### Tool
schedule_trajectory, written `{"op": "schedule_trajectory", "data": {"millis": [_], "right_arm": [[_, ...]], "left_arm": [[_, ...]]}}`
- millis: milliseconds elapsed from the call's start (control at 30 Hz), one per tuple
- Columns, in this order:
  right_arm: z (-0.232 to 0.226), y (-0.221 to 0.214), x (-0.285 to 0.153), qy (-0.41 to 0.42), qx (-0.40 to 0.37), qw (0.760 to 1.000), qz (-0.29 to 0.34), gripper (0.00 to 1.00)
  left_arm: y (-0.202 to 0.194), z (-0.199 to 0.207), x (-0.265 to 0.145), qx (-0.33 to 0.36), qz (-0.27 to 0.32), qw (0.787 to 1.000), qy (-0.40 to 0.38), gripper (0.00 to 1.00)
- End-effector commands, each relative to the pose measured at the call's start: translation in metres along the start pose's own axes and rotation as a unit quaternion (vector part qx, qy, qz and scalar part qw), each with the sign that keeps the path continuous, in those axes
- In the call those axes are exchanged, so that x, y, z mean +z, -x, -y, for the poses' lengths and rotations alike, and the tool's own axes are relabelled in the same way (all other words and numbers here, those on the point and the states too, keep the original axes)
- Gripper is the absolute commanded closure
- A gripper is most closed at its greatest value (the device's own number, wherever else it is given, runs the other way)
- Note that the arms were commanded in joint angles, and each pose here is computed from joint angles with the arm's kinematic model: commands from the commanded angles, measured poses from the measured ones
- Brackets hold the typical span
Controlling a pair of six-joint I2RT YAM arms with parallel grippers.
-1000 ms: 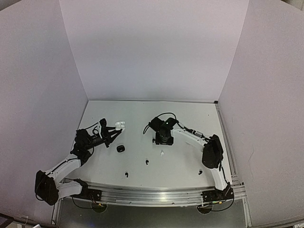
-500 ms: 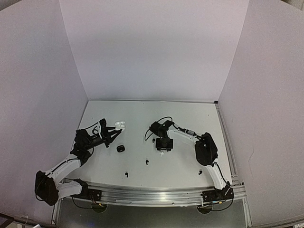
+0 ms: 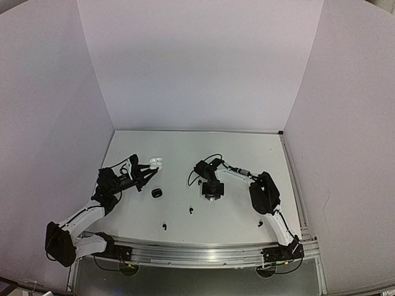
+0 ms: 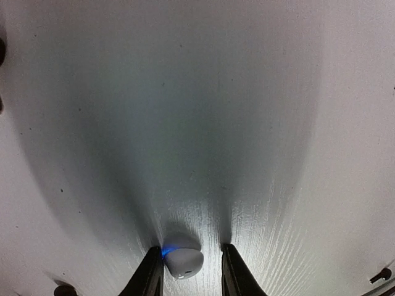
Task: Insert the wireless bluetooth earbuds into the charging case
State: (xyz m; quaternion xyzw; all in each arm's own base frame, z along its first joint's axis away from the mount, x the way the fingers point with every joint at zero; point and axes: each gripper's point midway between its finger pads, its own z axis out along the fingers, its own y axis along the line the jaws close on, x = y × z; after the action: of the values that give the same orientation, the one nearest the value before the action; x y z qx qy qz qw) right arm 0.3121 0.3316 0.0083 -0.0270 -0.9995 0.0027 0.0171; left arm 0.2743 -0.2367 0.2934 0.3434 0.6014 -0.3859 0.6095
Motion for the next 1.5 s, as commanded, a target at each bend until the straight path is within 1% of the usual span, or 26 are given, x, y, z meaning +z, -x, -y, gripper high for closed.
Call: {"op": "schedule_trajectory", "data": {"millis": [0, 100, 200, 400, 500, 567, 600, 667, 767, 833, 933, 1000, 1033, 1100, 1133, 1233, 1300, 1467], "right_arm": [[-0.003, -0.001, 0.005, 0.001, -0.005, 1.000, -0.010, 0.72], [-0.001, -0.002, 0.008, -0.003, -0.006, 1.000, -0.012, 0.75], [0.000, -0.001, 0.008, -0.005, -0.008, 1.000, -0.009, 0.81], [0.001, 0.000, 0.013, -0.008, -0.012, 1.000, -0.011, 0.85], [0.002, 0.000, 0.014, -0.009, -0.014, 1.000, -0.011, 0.90], [0.002, 0.001, 0.012, -0.007, -0.018, 1.000, -0.009, 0.98], [0.001, 0.002, 0.009, -0.004, -0.020, 1.000, -0.006, 1.00], [-0.005, 0.007, -0.003, 0.011, -0.028, 1.000, 0.006, 1.00], [-0.018, 0.020, -0.037, 0.043, -0.042, 0.997, 0.047, 1.00], [-0.027, 0.031, -0.066, 0.070, -0.054, 0.993, 0.083, 1.00], [-0.045, 0.047, -0.130, 0.133, -0.070, 0.976, 0.159, 1.00], [-0.058, 0.056, -0.181, 0.185, -0.084, 0.953, 0.226, 1.00], [-0.065, 0.059, -0.213, 0.213, -0.091, 0.935, 0.268, 1.00], [-0.076, 0.061, -0.273, 0.258, -0.108, 0.891, 0.358, 1.00], [-0.084, 0.057, -0.303, 0.278, -0.123, 0.863, 0.403, 1.00], [-0.107, 0.034, -0.370, 0.337, -0.163, 0.782, 0.499, 1.00], [-0.126, 0.020, -0.396, 0.389, -0.181, 0.732, 0.530, 1.00], [-0.173, -0.013, -0.431, 0.458, -0.234, 0.651, 0.558, 1.00]], "left_arm": [[0.016, 0.005, -0.002, 0.022, 0.024, 0.999, -0.007, 1.00], [0.017, 0.006, -0.002, 0.023, 0.024, 0.999, -0.007, 1.00], [0.016, 0.006, -0.003, 0.023, 0.023, 0.999, -0.007, 1.00], [0.015, 0.006, -0.002, 0.023, 0.021, 0.999, -0.008, 1.00], [0.015, 0.006, -0.003, 0.023, 0.021, 0.999, -0.008, 1.00], [0.015, 0.006, -0.003, 0.023, 0.021, 0.999, -0.007, 1.00], [0.015, 0.006, -0.003, 0.023, 0.021, 0.999, -0.007, 1.00], [0.015, 0.006, -0.003, 0.023, 0.021, 0.999, -0.007, 1.00], [0.016, 0.006, -0.003, 0.024, 0.022, 0.999, -0.006, 1.00], [0.017, 0.006, -0.004, 0.027, 0.024, 0.999, -0.004, 1.00], [0.022, 0.004, -0.004, 0.044, 0.034, 0.998, 0.003, 1.00], [0.026, 0.001, -0.005, 0.074, 0.043, 0.996, 0.013, 1.00], [0.029, 0.000, -0.005, 0.090, 0.048, 0.995, 0.018, 1.00], [0.036, -0.004, -0.005, 0.120, 0.063, 0.990, 0.033, 1.00], [0.038, -0.007, -0.005, 0.129, 0.070, 0.988, 0.041, 1.00], [0.045, -0.013, -0.004, 0.142, 0.090, 0.984, 0.056, 1.00], [0.047, -0.014, -0.004, 0.140, 0.102, 0.983, 0.059, 1.00], [0.050, -0.013, -0.003, 0.143, 0.119, 0.981, 0.054, 1.00]]}}
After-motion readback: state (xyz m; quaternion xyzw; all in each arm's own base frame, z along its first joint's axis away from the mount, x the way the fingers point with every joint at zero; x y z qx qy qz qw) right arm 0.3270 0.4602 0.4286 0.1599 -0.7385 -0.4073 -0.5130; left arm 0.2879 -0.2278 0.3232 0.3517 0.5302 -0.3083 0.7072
